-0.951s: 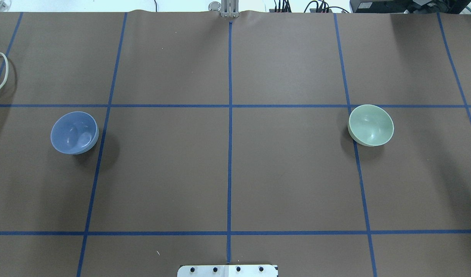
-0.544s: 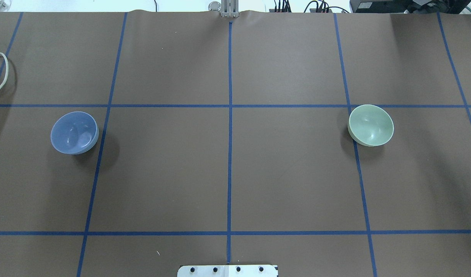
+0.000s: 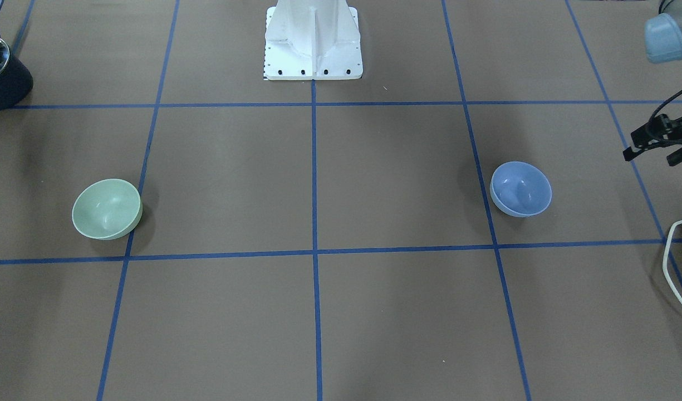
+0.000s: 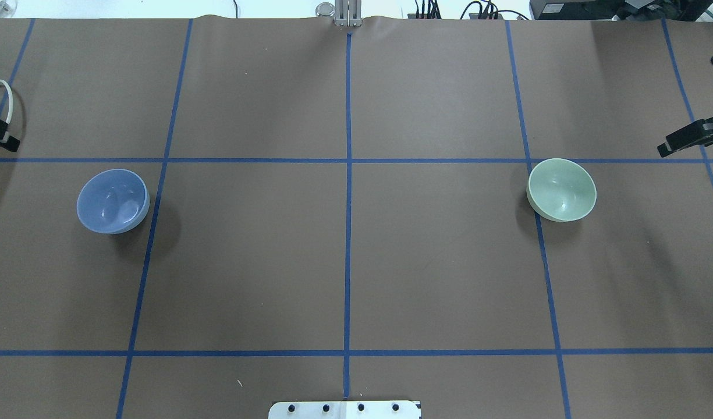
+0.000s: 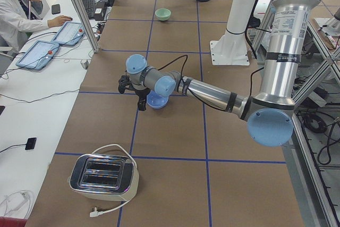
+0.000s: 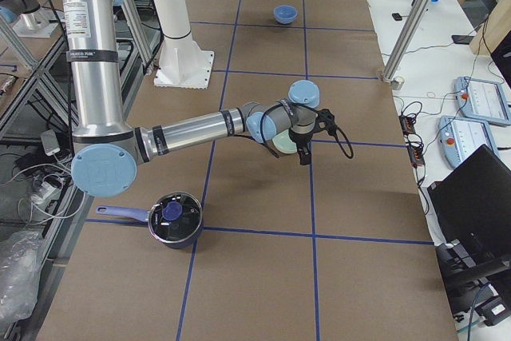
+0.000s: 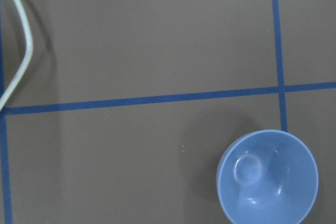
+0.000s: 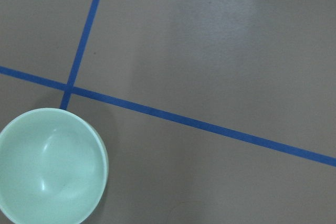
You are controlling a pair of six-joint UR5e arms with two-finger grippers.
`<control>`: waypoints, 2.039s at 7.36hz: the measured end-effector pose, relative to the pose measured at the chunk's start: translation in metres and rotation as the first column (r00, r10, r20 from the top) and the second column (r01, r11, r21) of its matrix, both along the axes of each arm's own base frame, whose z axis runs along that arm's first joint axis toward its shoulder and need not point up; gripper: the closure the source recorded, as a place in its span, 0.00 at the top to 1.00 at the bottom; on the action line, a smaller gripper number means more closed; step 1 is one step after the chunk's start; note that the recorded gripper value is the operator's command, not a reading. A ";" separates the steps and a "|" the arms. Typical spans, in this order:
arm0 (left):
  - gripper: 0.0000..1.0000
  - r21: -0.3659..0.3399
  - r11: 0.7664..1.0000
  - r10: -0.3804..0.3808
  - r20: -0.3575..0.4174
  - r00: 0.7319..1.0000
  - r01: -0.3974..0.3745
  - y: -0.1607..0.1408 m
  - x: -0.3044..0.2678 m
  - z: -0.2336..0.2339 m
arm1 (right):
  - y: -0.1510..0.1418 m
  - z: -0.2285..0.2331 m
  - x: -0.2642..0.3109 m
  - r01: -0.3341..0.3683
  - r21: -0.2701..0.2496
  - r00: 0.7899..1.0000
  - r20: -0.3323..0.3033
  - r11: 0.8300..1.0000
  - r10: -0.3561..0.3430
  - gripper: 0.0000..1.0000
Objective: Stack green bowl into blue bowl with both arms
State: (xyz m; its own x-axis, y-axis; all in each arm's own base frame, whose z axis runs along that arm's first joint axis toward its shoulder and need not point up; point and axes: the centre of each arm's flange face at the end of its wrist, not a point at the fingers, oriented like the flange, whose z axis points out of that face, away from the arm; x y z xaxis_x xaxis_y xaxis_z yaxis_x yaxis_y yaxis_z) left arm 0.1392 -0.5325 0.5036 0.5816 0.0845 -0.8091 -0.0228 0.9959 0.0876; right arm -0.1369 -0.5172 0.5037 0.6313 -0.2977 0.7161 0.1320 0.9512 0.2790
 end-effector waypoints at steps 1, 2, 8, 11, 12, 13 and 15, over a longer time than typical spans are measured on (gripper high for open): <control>0.99 0.003 1.000 -0.002 -0.015 1.000 0.002 0.000 0.023 0.017 | 0.001 -0.005 -0.010 0.022 0.003 1.000 0.020 1.000 -0.022 0.99; 0.98 0.004 1.000 -0.008 -0.022 1.000 0.008 0.003 0.046 0.029 | 0.004 -0.010 -0.015 0.042 0.003 0.998 0.047 0.999 -0.042 0.98; 0.88 -0.009 1.000 0.009 -0.036 0.999 -0.010 0.020 0.097 0.041 | 0.008 0.049 -0.063 0.135 0.035 0.987 0.084 0.990 -0.137 0.90; 0.83 -0.017 0.999 0.035 -0.031 0.999 -0.035 0.026 0.109 0.047 | 0.013 0.060 -0.091 0.139 0.018 0.984 0.107 0.990 -0.140 0.85; 0.77 -0.018 0.999 0.039 -0.030 0.999 -0.040 0.026 0.111 0.050 | 0.014 0.060 -0.098 0.145 0.018 0.983 0.110 0.989 -0.146 0.83; 0.74 -0.018 0.999 0.042 -0.030 0.999 -0.043 0.027 0.113 0.053 | 0.014 0.059 -0.102 0.149 0.020 0.982 0.112 0.989 -0.150 0.81; 0.61 -0.019 0.999 0.047 -0.030 0.998 -0.048 0.026 0.117 0.057 | 0.009 0.054 -0.110 0.154 0.027 0.981 0.114 0.988 -0.157 0.75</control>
